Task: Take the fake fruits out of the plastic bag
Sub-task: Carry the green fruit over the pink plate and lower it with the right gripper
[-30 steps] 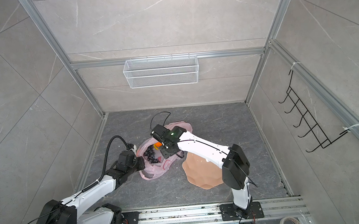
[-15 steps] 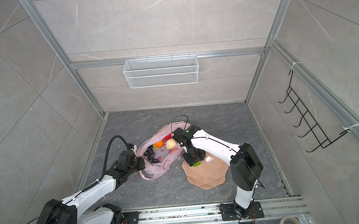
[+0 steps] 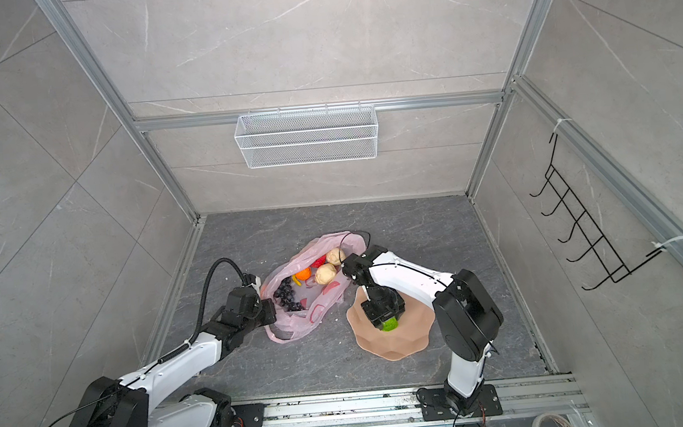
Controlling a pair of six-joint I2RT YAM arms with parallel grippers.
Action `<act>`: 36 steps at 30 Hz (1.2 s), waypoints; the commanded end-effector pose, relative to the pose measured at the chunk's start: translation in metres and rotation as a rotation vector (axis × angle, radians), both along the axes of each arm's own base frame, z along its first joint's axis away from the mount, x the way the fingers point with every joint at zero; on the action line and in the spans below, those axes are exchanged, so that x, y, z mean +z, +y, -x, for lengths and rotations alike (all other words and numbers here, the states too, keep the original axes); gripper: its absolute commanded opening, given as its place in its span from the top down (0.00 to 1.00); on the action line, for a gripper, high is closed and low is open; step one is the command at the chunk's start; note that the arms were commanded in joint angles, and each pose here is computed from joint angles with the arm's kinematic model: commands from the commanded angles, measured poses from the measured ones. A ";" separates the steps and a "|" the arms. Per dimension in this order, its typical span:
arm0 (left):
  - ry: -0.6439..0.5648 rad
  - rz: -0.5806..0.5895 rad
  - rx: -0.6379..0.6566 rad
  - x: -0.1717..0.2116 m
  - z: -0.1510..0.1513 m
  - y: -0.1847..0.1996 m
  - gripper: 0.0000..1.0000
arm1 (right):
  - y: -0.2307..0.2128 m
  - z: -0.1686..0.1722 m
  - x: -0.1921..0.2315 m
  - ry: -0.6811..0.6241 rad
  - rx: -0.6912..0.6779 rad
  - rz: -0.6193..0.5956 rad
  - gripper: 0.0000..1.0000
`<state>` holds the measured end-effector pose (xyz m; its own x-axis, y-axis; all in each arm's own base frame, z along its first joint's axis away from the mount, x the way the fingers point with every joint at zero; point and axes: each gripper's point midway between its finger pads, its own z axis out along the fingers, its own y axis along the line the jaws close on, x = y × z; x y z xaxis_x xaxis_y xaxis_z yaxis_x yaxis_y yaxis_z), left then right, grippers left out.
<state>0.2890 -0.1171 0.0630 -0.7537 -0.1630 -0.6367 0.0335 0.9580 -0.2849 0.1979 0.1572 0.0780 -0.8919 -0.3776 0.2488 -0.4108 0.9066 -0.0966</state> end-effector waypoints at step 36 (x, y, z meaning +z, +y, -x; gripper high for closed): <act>-0.059 0.008 -0.021 0.015 -0.011 -0.006 0.90 | -0.021 0.001 -0.006 -0.033 -0.026 0.092 0.38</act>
<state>0.2905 -0.1178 0.0646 -0.7482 -0.1654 -0.6425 0.0362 0.9568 -0.2885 0.1894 0.1369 0.0671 -0.9021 -0.3354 0.2715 -0.3890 0.9045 -0.1750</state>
